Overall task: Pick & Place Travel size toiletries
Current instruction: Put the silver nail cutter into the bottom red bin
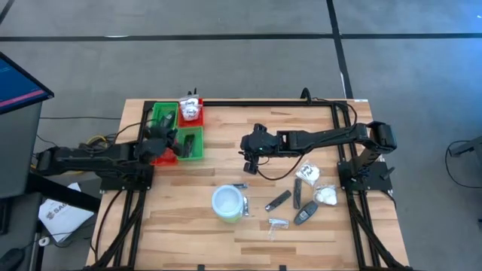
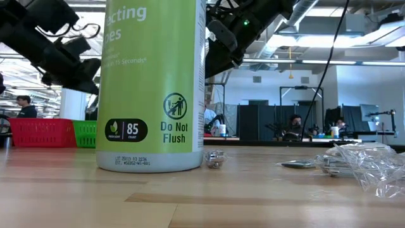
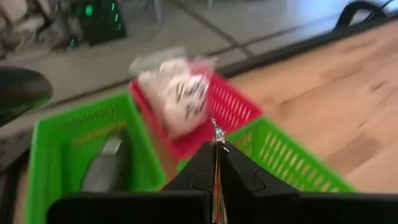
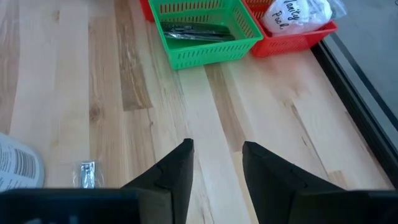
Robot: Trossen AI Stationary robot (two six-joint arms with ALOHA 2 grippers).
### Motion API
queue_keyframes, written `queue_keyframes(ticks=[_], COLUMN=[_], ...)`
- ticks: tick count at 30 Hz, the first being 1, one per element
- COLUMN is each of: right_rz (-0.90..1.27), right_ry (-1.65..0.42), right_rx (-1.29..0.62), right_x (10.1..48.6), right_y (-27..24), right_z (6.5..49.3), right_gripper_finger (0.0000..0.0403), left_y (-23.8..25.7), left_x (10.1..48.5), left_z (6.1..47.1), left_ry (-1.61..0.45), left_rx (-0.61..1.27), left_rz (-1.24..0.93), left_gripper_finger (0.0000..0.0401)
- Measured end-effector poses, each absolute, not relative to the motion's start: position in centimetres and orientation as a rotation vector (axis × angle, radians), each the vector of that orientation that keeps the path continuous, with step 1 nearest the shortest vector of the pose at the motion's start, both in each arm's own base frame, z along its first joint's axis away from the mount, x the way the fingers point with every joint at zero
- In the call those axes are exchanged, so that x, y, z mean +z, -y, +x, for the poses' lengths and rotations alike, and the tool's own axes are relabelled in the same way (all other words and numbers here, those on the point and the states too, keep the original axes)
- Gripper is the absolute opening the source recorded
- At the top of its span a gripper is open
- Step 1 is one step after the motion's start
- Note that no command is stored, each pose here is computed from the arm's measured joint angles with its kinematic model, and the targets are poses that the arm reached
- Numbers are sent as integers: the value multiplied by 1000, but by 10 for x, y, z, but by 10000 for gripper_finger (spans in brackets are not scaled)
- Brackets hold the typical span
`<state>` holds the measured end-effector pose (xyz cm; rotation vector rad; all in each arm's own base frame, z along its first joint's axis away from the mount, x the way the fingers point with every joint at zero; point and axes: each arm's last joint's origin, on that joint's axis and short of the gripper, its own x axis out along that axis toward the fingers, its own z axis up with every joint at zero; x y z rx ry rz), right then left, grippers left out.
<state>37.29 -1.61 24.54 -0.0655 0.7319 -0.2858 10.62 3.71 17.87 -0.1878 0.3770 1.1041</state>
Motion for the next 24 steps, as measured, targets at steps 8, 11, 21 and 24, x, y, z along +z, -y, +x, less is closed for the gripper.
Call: queue_keyframes(ticks=[8,11,21,24], right_rz=[-65,-66,-50,-41], right_ry=[-732,-736,-735,-734], right_rx=[-285,-285,-289,-291], right_x=[245,245,245,245], right_y=[16,16,15,15], right_z=[373,373,373,373], right_gripper_finger=[128,128,127,127], left_y=[-34,-33,-32,-32], left_x=[178,176,172,172], left_z=[95,95,94,94], left_ry=[-495,-507,-547,-547], left_rx=[1128,1093,1090,1091], left_rz=[-298,-349,-391,-393], left_gripper_finger=[2,3,7,18])
